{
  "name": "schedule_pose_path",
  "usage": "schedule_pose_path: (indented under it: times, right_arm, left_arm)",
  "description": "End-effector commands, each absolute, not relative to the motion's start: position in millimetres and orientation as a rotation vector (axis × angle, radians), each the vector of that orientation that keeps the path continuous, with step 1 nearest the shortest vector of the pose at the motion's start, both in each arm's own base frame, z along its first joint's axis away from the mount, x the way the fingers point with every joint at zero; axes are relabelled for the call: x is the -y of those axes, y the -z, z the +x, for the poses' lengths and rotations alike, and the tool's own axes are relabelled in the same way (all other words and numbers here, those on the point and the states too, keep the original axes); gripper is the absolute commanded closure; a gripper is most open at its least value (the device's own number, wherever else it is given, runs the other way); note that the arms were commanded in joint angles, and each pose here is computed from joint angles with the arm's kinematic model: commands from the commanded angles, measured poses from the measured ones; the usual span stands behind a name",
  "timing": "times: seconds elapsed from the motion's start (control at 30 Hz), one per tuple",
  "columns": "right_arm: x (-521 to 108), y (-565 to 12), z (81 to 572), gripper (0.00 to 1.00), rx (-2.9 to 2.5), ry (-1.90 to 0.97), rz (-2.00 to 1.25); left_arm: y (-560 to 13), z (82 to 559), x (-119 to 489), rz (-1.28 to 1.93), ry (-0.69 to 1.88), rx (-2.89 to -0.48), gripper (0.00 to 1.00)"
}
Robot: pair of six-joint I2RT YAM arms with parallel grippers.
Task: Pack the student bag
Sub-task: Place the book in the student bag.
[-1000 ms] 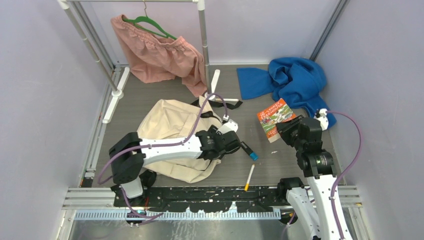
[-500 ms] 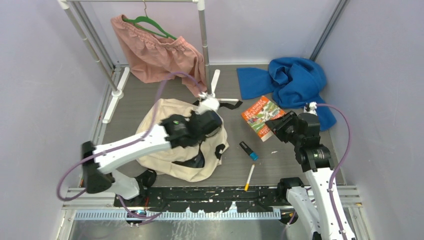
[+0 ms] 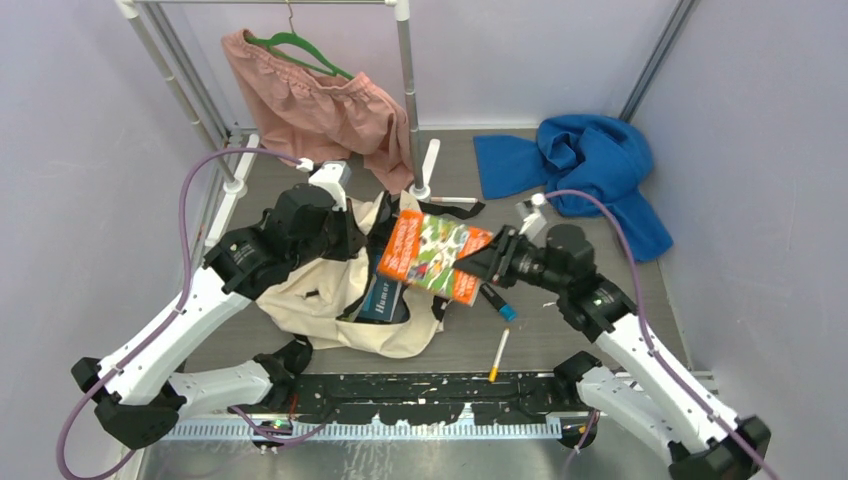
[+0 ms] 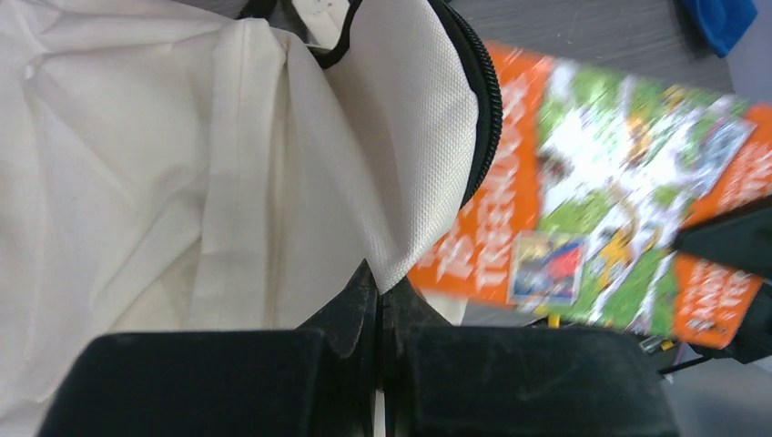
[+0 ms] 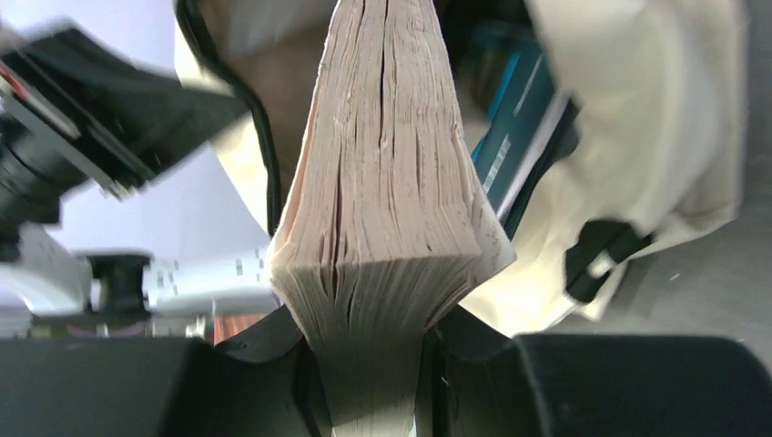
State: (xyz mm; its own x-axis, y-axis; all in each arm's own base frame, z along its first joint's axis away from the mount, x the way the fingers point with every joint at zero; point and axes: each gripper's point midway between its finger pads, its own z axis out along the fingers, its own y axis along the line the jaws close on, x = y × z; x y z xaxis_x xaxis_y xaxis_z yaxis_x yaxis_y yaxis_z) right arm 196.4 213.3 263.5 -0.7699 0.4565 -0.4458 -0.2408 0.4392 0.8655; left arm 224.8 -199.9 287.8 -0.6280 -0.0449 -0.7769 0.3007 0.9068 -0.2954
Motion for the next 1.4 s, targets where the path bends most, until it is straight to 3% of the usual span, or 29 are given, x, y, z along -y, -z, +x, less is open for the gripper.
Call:
schedule_pose_path:
  times: [0.0, 0.3, 0.6, 1.0, 1.03, 1.17, 1.2, 1.37]
  right_arm:
    - [-253.9, -289.7, 187.6, 0.99, -1.933, -1.450, 0.002]
    - [-298.5, -264.9, 228.0, 0.99, -1.944, -1.406, 0.061]
    - [-373.9, -258.7, 226.0, 0.99, -1.947, -1.570, 0.051]
    - [-465.2, -187.4, 241.8, 0.98, -1.996, -1.668, 0.111]
    - [-468.7, -180.0, 241.7, 0.91, -2.026, -1.655, 0.109]
    - [-459.9, -159.6, 240.2, 0.40, -2.114, -1.549, 0.125]
    - [-454.6, -155.6, 239.8, 0.31, -2.140, -1.503, 0.127]
    - [-425.1, -143.4, 236.9, 0.10, -2.282, -1.246, 0.111]
  left_arm:
    - [-329.6, 227.3, 222.7, 0.160, 0.712, -2.061, 1.00]
    - [-352.4, 218.2, 226.7, 0.173, 0.811, -2.001, 1.00]
    - [-350.7, 218.5, 228.8, 0.166, 0.825, -2.003, 1.00]
    - [-361.2, 217.0, 223.8, 0.114, 0.859, -1.962, 1.00]
    - [-361.9, 217.0, 222.5, 0.108, 0.857, -1.958, 1.00]
    - [-360.2, 216.8, 216.9, 0.090, 0.841, -1.960, 1.00]
    - [-358.6, 216.9, 215.8, 0.086, 0.835, -1.964, 1.00]
    - [-356.4, 219.6, 208.9, 0.060, 0.807, -1.967, 1.00]
